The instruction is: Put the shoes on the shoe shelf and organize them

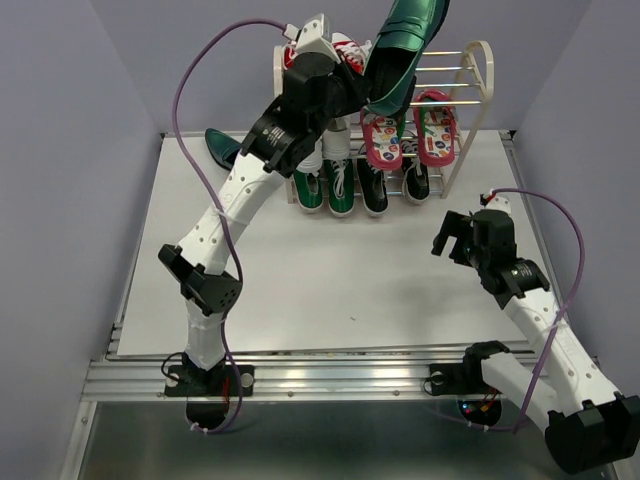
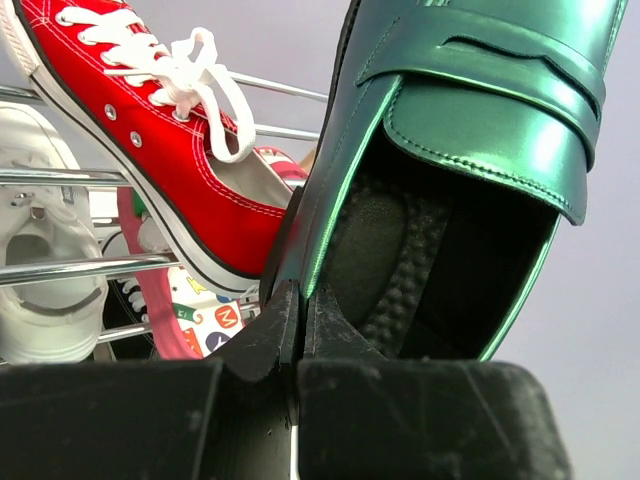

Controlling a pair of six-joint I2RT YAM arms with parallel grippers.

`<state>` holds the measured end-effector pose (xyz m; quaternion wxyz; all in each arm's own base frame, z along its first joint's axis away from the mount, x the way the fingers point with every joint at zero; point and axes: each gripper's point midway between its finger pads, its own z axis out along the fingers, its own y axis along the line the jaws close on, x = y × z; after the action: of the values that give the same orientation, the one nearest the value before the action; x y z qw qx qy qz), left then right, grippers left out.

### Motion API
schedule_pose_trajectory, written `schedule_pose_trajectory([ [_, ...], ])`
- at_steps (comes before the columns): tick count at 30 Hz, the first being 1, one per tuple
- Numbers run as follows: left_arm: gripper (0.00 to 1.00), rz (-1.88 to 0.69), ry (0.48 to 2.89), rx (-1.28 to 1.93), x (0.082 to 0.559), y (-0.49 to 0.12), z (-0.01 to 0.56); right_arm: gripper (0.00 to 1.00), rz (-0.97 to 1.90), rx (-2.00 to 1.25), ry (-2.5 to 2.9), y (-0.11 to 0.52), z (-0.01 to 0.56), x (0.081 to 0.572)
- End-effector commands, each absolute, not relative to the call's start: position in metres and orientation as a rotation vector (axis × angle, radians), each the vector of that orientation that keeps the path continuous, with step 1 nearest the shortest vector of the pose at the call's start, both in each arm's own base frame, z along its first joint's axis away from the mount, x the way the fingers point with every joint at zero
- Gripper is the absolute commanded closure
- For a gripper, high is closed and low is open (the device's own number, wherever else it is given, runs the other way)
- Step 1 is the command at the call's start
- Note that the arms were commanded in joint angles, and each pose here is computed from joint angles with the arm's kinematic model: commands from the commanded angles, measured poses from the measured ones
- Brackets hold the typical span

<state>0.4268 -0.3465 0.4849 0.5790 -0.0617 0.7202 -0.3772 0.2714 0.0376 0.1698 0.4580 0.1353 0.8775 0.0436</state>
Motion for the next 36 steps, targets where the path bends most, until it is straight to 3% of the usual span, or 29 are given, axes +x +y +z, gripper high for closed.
schedule_pose_trajectory([
  [1, 1.00, -1.016, 1.336, -0.209, 0.390, -0.315, 0.601, 0.00, 0.123, 0.336, 2.111, 0.040, 0.180, 0.277],
  [17, 1.00, -1.016, 1.319, -0.196, 0.364, -0.307, 0.612, 0.00, 0.181, 0.267, 2.074, 0.049, 0.197, 0.281],
  [24, 1.00, -1.018, 1.287, -0.176, 0.340, -0.290, 0.628, 0.02, 0.581, 0.059, 1.800, 0.113, 0.314, 0.304],
  [27, 1.00, -0.977, 1.276, -0.204, 0.331, -0.270, 0.630, 0.14, 0.632, 0.038, 1.733, 0.125, 0.355, 0.325],
  [28, 1.00, -0.964, 1.277, -0.213, 0.330, -0.266, 0.629, 0.21, 0.636, 0.040, 1.709, 0.126, 0.367, 0.332],
  [29, 1.00, -0.952, 1.262, -0.221, 0.323, -0.255, 0.635, 0.37, 0.649, 0.040, 1.657, 0.128, 0.393, 0.338],
  [32, 1.00, -0.900, 1.268, -0.259, 0.319, -0.237, 0.632, 0.58, 0.698, 0.020, 1.627, 0.143, 0.410, 0.370],
  [36, 1.00, -0.844, 1.288, -0.290, 0.316, -0.222, 0.621, 0.66, 0.710, 0.008, 1.566, 0.156, 0.445, 0.421],
])
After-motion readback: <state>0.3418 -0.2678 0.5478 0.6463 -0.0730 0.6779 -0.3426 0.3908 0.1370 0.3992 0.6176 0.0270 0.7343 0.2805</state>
